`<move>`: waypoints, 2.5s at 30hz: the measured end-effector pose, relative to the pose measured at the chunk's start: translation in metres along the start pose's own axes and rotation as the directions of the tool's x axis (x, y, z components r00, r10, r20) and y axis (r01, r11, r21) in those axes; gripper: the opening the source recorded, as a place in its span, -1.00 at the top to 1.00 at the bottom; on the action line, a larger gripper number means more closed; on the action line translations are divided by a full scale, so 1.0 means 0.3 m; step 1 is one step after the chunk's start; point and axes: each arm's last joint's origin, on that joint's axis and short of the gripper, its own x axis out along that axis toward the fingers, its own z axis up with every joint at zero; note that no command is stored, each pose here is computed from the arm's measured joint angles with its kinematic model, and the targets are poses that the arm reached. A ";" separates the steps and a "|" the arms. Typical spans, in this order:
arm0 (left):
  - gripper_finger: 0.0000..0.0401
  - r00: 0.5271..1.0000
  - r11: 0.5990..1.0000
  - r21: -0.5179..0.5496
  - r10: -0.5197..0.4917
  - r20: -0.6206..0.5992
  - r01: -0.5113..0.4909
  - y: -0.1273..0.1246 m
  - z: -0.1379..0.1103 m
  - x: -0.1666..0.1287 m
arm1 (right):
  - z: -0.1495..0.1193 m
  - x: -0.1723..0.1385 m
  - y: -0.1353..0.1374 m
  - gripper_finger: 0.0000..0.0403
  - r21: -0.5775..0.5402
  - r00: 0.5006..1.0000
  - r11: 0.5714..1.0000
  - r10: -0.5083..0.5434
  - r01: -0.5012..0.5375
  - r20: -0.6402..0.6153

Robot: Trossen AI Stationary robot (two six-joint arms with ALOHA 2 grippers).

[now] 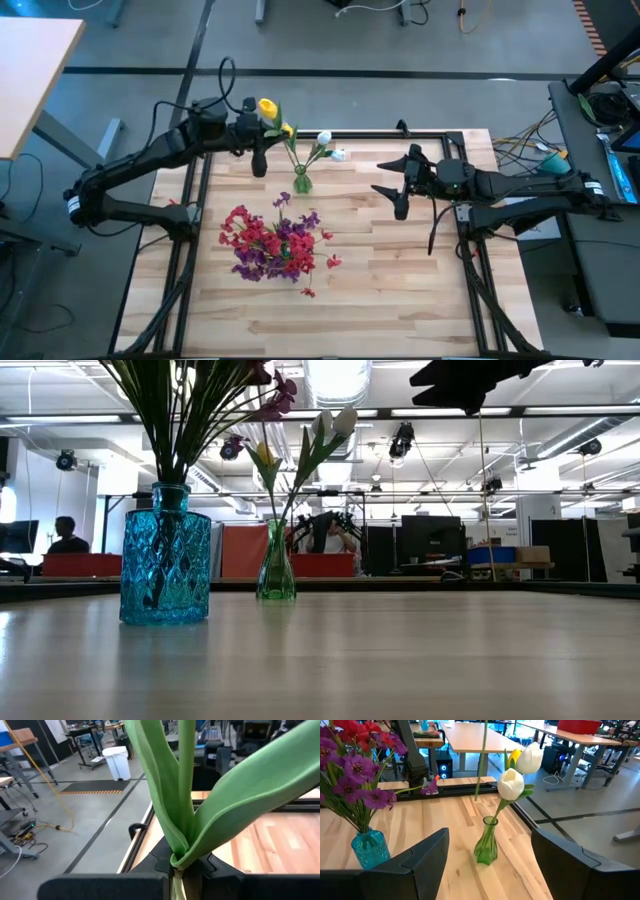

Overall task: Sort flowers into vase by color
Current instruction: Put the yellow flower into the green vase, then return to Home Position

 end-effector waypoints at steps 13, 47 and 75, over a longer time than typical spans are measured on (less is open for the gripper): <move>0.99 0.998 0.999 0.016 -0.038 -0.043 0.039 0.009 -0.042 0.083 | -0.020 0.005 0.002 -0.36 0.008 1.000 1.000 0.000 0.000 -0.001; 0.99 0.992 0.999 0.041 0.007 -0.128 -0.002 0.067 -0.161 0.169 | -0.019 0.005 0.002 -0.36 0.027 1.000 1.000 0.000 0.000 0.000; 0.06 0.973 0.999 -0.008 0.033 -0.228 -0.036 0.051 -0.162 0.095 | -0.019 0.005 0.002 -0.36 0.035 1.000 0.999 0.000 0.000 0.002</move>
